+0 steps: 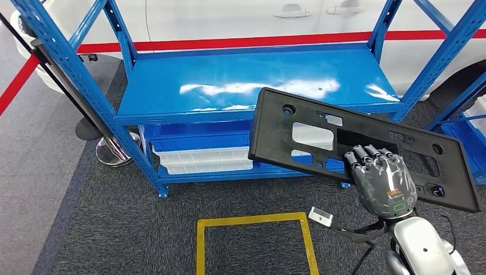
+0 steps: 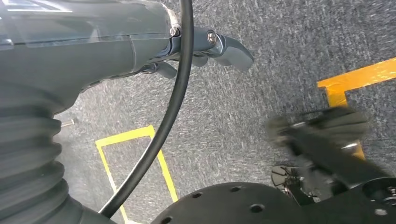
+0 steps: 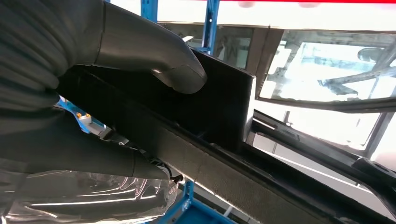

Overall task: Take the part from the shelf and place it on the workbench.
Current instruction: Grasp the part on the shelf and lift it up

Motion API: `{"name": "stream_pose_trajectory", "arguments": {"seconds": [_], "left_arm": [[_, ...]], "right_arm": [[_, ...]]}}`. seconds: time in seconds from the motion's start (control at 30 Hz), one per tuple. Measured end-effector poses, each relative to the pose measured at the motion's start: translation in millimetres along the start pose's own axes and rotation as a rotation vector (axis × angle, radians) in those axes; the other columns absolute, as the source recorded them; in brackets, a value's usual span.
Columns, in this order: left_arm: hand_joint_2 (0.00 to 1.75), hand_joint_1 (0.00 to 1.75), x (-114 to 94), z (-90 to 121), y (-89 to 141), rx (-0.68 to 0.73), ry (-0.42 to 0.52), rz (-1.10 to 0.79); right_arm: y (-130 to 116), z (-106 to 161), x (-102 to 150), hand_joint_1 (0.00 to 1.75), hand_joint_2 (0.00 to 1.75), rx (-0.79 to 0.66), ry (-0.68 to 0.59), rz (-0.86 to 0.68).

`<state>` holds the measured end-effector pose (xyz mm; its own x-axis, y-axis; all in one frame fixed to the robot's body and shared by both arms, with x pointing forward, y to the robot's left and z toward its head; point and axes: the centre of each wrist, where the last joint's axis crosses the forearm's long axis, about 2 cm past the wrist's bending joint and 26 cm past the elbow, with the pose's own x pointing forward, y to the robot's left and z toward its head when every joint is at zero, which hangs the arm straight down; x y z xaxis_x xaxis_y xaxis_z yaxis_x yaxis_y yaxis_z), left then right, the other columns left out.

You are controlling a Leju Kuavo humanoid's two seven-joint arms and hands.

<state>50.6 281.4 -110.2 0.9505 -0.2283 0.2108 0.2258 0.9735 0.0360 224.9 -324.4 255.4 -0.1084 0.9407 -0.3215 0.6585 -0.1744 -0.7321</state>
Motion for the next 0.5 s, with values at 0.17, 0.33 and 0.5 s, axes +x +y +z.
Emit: {"name": "stream_pose_trajectory", "arguments": {"seconds": [0.17,0.33,0.5], "left_arm": [[1.75,0.00,2.5,-0.2,1.4,0.006,-0.009,0.005],[1.75,0.00,4.9,-0.3,2.3,0.010,-0.015,0.009],[1.75,0.00,4.8,-0.3,1.2,0.008,-0.014,0.016]], "right_arm": [[2.1,-1.6,-0.6,1.75,1.75,0.003,0.000,0.002],[1.6,-4.0,-1.5,1.75,1.75,-0.005,0.000,0.005],[2.4,-4.0,-1.5,1.75,1.75,-0.002,0.000,0.005]]}}
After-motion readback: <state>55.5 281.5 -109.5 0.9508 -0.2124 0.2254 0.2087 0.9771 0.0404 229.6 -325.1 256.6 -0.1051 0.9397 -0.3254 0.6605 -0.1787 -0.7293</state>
